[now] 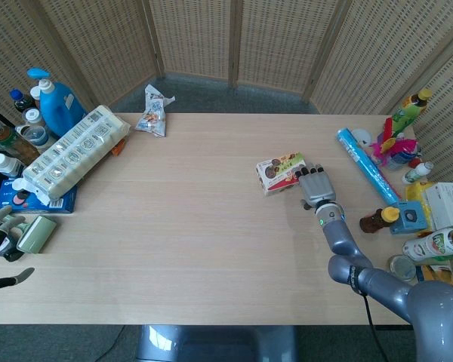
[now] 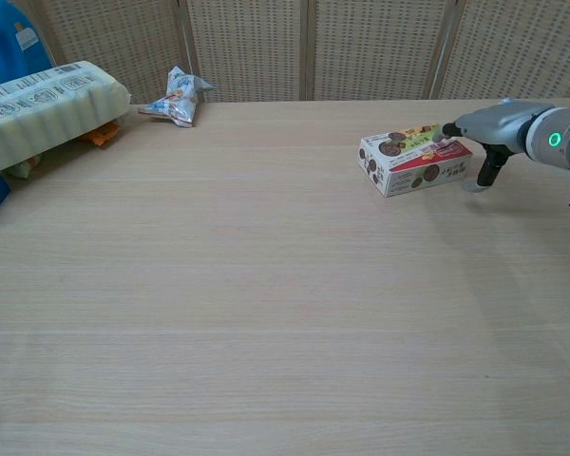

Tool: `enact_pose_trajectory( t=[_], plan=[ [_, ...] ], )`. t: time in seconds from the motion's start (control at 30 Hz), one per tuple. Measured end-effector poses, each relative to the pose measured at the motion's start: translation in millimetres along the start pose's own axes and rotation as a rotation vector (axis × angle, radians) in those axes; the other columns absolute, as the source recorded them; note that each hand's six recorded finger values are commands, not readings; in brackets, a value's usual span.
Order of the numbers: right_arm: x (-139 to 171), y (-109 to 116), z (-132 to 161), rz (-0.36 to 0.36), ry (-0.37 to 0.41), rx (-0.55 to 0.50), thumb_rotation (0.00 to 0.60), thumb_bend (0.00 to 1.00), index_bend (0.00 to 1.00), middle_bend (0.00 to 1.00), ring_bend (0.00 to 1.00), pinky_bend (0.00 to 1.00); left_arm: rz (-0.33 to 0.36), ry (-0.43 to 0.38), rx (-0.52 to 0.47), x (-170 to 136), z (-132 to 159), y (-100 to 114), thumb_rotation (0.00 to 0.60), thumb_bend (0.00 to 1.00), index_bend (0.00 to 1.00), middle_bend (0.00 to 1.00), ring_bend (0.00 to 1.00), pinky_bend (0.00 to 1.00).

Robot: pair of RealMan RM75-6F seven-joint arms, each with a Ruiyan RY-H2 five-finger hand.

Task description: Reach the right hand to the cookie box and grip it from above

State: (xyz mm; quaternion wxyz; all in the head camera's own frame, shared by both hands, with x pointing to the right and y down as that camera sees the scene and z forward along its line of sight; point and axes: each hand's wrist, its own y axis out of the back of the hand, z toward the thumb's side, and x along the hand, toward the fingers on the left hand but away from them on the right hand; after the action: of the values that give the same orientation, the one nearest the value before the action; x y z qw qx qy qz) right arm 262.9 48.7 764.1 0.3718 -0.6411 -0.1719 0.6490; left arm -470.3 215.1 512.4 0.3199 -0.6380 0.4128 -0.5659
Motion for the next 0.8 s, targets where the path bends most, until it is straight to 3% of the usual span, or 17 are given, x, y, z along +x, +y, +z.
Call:
enact_pose_trajectory(
  t=[0.2, 0.43, 0.8],
  plan=[
    [13.2, -10.0, 8.0, 0.038, 0.035, 0.061, 0.6, 0.45, 0.0, 0.0, 0.0, 0.0, -0.006, -0.01, 0.0, -0.8, 2.5, -1.3, 0.6, 0.0, 0.19, 0.0, 0.0, 0.0],
    [33.3, -20.8, 12.7, 0.118, 0.068, 0.062, 0.6, 0.47, 0.0, 0.0, 0.0, 0.0, -0.005, -0.011, -0.002, -1.6, 2.8, -0.8, 0.6, 0.0, 0.19, 0.0, 0.0, 0.0],
    [110.5, -9.5, 9.2, 0.227, 0.134, 0.121, 0.6, 0.46, 0.0, 0.0, 0.0, 0.0, -0.011, -0.016, -0.005, -1.0, 3.4, -1.7, 0.6, 0.0, 0.19, 0.0, 0.0, 0.0]
  ],
)
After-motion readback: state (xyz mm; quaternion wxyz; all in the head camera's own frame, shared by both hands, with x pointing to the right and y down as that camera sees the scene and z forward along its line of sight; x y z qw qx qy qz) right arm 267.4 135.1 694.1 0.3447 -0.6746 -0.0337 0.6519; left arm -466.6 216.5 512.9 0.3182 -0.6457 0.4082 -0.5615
